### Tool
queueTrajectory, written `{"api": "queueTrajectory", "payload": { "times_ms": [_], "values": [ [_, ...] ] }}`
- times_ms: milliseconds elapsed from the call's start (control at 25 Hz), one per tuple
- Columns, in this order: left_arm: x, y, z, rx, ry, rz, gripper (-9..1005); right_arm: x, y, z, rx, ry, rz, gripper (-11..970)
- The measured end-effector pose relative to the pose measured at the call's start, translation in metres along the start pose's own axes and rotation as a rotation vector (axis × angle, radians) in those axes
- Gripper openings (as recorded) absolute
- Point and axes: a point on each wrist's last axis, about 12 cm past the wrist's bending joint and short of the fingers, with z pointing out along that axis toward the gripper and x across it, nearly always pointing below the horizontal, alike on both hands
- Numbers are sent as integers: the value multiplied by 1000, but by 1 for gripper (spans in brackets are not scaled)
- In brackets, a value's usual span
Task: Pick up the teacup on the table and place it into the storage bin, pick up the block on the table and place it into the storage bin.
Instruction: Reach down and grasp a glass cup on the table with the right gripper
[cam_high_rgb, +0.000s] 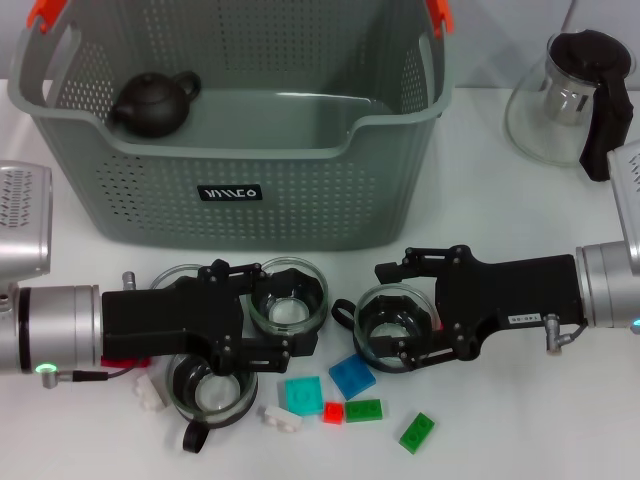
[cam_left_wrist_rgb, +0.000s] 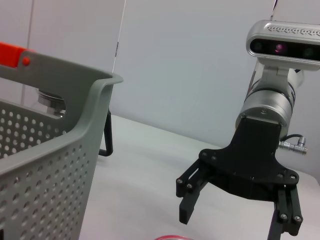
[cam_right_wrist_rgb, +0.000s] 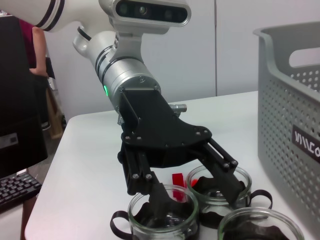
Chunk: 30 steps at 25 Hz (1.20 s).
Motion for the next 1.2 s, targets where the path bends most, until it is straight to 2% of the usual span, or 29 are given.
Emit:
{"api": "queueTrajectory", "payload": {
  "times_ms": [840, 1200],
  "values": [
    [0, 0, -1, -5, -5, -4, 701, -1, -1, -1, 7, -2, -7, 912],
    [-1, -1, -2, -7, -24, -24, 712, -1, -1, -1, 3, 2, -7, 915]
  ]
}}
